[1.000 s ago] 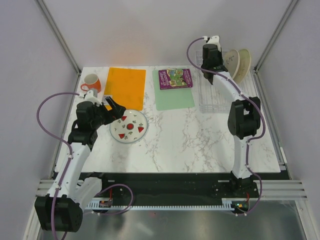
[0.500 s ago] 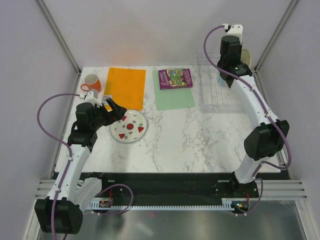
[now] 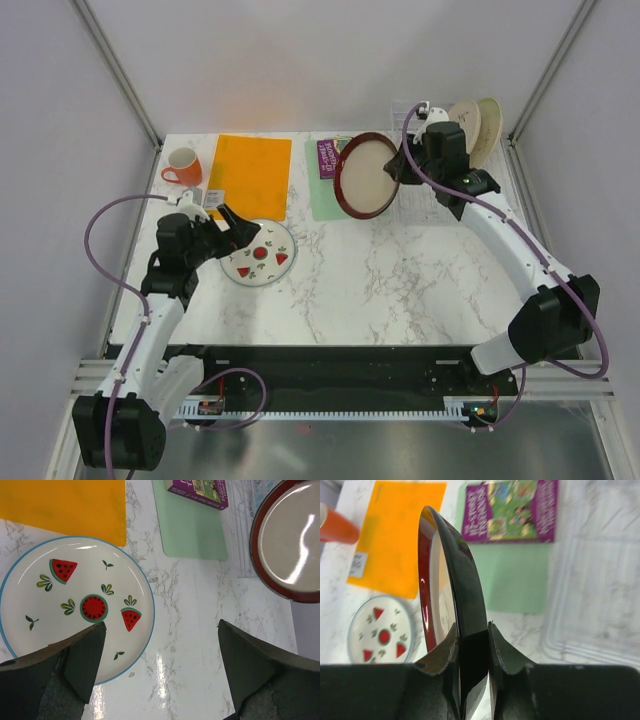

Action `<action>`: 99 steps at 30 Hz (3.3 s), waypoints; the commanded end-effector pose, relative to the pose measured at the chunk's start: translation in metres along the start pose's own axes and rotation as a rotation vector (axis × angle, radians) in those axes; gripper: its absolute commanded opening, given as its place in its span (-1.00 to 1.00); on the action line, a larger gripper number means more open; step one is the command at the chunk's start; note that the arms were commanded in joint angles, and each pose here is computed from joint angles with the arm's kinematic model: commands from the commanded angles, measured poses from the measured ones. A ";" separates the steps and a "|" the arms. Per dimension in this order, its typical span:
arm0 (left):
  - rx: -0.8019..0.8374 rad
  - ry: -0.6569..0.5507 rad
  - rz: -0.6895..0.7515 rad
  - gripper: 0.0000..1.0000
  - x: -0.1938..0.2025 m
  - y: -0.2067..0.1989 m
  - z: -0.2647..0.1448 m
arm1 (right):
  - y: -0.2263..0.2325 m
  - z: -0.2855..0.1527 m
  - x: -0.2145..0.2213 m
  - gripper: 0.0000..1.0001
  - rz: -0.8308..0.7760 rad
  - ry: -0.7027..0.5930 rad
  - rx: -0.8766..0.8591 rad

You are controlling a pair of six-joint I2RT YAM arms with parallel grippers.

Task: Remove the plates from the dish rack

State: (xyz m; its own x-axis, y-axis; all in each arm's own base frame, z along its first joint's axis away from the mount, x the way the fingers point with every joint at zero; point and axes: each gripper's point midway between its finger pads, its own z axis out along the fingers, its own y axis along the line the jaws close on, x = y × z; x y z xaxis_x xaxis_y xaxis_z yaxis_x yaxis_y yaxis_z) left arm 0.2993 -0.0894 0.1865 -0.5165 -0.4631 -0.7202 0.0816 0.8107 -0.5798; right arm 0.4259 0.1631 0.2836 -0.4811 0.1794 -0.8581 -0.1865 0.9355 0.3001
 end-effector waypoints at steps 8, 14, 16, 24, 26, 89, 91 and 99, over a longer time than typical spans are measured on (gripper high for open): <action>0.161 -0.046 -0.034 1.00 0.002 -0.022 0.003 | 0.114 -0.031 -0.009 -1.00 0.371 -0.082 -0.604; 0.196 -0.055 -0.051 0.99 0.005 -0.024 0.006 | 0.141 -0.031 0.015 -1.00 0.439 -0.016 -0.721; 0.208 -0.069 -0.054 0.98 0.004 -0.025 0.007 | 0.150 -0.030 0.027 -1.00 0.447 0.019 -0.743; 0.240 -0.111 -0.064 0.98 -0.005 -0.034 0.002 | 0.171 -0.028 0.053 -1.00 0.479 0.083 -0.796; 0.235 -0.120 -0.067 0.98 -0.007 -0.033 0.000 | 0.170 -0.029 0.052 -1.00 0.472 0.073 -0.791; -0.213 -0.147 -0.038 -0.95 -0.025 0.050 0.038 | 0.091 0.007 0.098 0.38 0.295 0.141 -0.417; -0.222 -0.163 -0.037 -0.96 -0.026 0.054 0.038 | 0.088 0.007 0.102 0.39 0.299 0.154 -0.418; -0.288 -0.234 -0.031 -0.95 -0.020 0.077 0.034 | 0.082 0.008 0.108 0.39 0.289 0.178 -0.423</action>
State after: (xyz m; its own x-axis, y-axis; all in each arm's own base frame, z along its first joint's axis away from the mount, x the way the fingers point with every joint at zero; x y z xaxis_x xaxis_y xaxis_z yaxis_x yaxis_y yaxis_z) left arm 0.3244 -0.0389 0.1068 -0.4732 -0.5113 -0.7174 -0.2319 0.8579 -0.4584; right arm 0.3671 0.2613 0.2006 -0.7110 0.3427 -0.6140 -0.2824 0.6605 0.6957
